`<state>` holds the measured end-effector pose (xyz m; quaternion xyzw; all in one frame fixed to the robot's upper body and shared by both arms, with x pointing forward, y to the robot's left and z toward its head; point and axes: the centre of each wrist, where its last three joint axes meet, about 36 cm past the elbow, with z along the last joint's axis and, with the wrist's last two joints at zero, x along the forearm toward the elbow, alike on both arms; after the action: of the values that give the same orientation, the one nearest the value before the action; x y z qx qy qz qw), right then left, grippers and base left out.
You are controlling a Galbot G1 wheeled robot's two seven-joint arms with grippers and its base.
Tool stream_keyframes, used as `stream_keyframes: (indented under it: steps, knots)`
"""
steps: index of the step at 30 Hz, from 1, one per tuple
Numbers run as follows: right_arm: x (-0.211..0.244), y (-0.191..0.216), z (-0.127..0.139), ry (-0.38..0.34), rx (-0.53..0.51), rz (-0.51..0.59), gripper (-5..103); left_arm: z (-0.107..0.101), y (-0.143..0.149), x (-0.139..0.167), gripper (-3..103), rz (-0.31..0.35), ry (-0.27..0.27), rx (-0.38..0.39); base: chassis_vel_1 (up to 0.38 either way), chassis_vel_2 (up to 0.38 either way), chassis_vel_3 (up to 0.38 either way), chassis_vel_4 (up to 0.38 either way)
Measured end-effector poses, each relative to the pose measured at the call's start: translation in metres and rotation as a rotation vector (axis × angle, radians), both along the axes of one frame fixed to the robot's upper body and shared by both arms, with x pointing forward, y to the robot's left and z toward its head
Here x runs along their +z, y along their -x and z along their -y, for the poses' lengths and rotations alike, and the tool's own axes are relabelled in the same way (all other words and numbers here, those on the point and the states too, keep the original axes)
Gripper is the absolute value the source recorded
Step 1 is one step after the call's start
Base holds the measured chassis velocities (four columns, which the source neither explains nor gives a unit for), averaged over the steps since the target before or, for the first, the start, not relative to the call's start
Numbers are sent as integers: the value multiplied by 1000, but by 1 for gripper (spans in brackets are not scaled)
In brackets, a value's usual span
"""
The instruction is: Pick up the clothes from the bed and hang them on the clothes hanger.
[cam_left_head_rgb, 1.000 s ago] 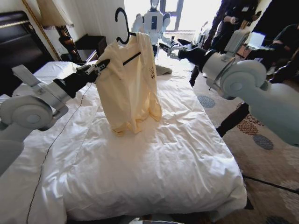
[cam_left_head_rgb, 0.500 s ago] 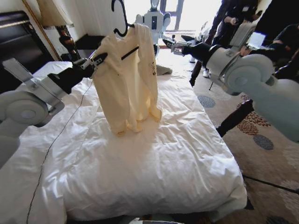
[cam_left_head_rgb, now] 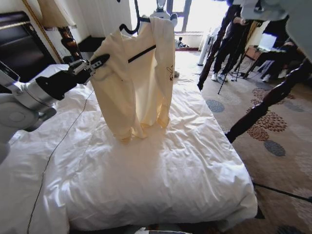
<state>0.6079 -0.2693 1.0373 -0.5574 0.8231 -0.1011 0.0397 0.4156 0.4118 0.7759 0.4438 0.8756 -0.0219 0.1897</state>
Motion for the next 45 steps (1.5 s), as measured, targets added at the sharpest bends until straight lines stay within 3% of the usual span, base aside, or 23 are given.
stream_keyframes:
  steps: [10, 20, 27, 34, 36, 37, 38, 44, 45]
  knots:
    - [-5, -12, 13, 158, 90, -12, 100, -9, -8, -3, 2, -9, -5, -11, 0, 0, 0, 0]
    - [9, -43, -23, 249, 123, 49, 100, -12, -8, -1, 2, 11, -12, -29, 0, 0, 0, 0]
    - [0, -48, -34, 294, 169, 29, 102, -13, -8, 0, 2, 15, -12, -29, 0, 0, 0, 0]
    - [-17, -51, -34, 324, 195, 0, 85, -12, -7, 0, 2, 20, -10, -31, 0, 0, 0, 0]
    - [-19, -52, -36, 324, 201, -2, 85, -12, -7, 0, 2, 21, -11, -32, 0, 0, 0, 0]
    - [-22, -52, -38, 321, 207, -5, 74, -11, -7, 0, 2, 22, -11, -33, 0, 0, 0, 0]
    - [-23, -53, -40, 317, 210, -5, 74, -11, -7, 0, 2, 22, -11, -33, 0, 0, 0, 0]
    - [-22, -55, -46, 297, 222, 2, 47, -11, -6, 0, 2, 23, -11, -33, 0, 0, 0, 0]
    - [-22, -55, -46, 297, 222, 2, 47, -11, -6, 0, 2, 23, -11, -33, 0, 0, 0, 0]
